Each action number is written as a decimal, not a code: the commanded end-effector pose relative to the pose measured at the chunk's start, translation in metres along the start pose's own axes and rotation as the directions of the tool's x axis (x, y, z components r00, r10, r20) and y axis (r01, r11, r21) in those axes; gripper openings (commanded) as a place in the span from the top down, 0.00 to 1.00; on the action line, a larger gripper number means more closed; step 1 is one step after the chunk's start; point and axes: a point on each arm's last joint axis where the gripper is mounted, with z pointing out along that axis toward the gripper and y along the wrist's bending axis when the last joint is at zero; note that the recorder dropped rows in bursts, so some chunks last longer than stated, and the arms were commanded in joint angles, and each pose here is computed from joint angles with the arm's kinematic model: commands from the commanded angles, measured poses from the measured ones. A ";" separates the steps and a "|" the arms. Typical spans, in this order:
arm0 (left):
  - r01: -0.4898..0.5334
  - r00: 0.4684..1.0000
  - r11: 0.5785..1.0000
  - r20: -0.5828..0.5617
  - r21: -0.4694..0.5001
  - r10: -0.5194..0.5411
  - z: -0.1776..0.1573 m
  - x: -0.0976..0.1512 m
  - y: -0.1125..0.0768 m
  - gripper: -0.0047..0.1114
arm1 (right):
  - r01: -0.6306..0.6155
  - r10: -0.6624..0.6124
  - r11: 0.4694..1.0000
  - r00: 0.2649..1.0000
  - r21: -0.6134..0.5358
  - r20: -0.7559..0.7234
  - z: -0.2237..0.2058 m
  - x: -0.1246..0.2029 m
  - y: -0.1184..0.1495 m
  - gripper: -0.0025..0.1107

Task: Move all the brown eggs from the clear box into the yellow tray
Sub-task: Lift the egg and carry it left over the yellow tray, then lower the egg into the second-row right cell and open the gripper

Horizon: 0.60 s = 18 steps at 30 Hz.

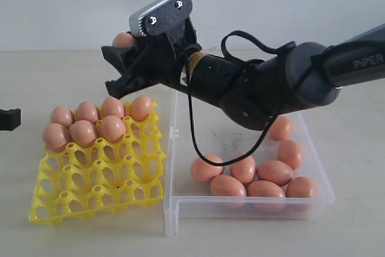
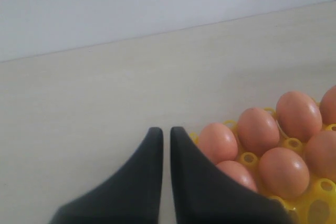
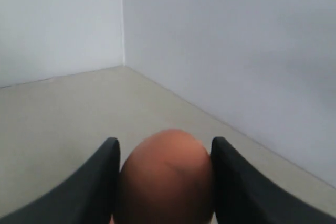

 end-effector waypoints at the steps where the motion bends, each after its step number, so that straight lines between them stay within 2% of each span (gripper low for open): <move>1: 0.002 1.000 1.000 0.009 -0.007 -0.001 -0.001 -0.001 0.001 0.93 | -0.001 0.003 0.989 1.000 -0.150 0.012 -0.011 0.014 -0.006 0.98; 4: 0.002 1.000 1.000 0.004 0.000 -0.002 -0.001 0.000 0.001 0.93 | -0.098 0.120 0.966 0.990 -0.239 0.077 -0.015 0.029 -0.017 0.98; 7: 0.002 1.000 1.000 0.004 0.000 -0.002 -0.001 0.000 0.001 0.93 | -0.147 0.174 0.953 0.982 -0.264 0.078 -0.019 0.053 -0.030 0.98; 12: 0.002 1.000 1.000 0.004 0.000 -0.002 -0.001 0.000 0.001 0.93 | -0.172 0.176 0.947 0.984 -0.272 -0.007 -0.021 0.088 -0.037 0.98; 18: 0.002 1.000 1.000 0.006 -0.003 -0.002 -0.001 0.000 0.001 0.93 | -0.131 0.115 0.944 0.991 -0.302 -0.071 -0.012 0.099 -0.038 0.98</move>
